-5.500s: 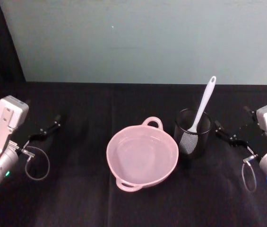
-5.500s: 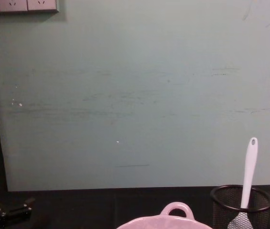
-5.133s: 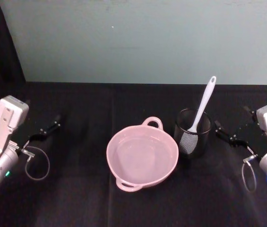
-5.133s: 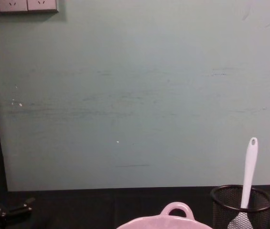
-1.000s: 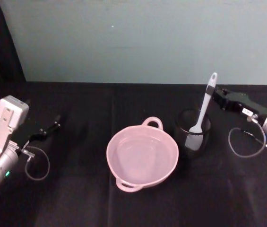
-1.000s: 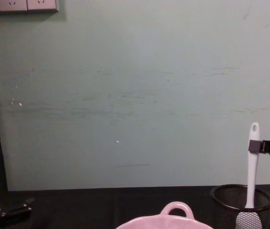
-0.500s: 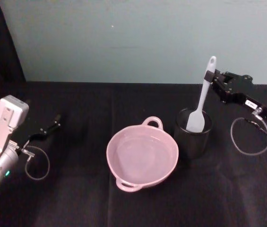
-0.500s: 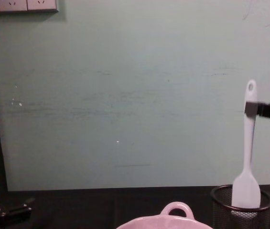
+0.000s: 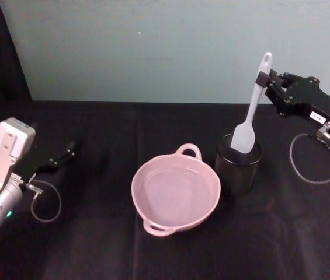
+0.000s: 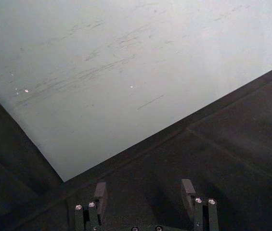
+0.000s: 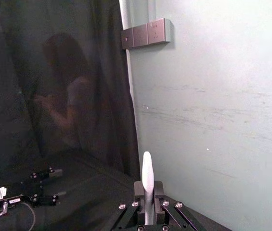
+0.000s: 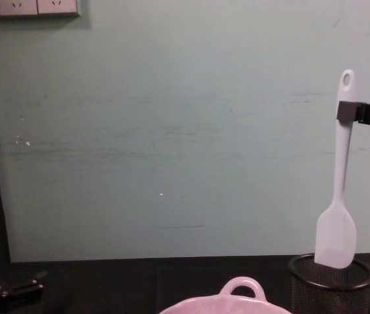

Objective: Use the one hand to pick up the spoon and stir the clear water in the bowl.

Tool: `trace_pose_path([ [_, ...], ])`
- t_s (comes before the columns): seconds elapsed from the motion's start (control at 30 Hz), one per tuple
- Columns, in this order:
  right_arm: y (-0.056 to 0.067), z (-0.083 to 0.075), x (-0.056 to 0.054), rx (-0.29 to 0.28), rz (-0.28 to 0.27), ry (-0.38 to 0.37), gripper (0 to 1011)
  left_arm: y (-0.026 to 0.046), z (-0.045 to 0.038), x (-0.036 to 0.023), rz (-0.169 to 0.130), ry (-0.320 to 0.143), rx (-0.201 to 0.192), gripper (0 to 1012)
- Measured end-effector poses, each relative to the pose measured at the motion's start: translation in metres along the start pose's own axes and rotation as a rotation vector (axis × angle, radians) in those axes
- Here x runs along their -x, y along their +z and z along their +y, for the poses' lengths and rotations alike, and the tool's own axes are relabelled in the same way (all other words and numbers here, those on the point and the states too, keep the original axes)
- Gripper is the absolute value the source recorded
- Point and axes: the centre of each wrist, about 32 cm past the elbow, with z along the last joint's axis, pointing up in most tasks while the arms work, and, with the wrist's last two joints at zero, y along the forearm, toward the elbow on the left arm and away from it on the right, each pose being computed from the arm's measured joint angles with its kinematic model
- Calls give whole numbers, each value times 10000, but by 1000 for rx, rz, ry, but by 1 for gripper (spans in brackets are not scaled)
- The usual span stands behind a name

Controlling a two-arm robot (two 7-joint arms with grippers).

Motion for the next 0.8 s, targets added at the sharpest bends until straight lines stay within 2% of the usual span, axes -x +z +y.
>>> trace_pose_path([
  [0.8,-28,7,-12,5,9,-2,110,0,0,0,0,0,0,1005],
])
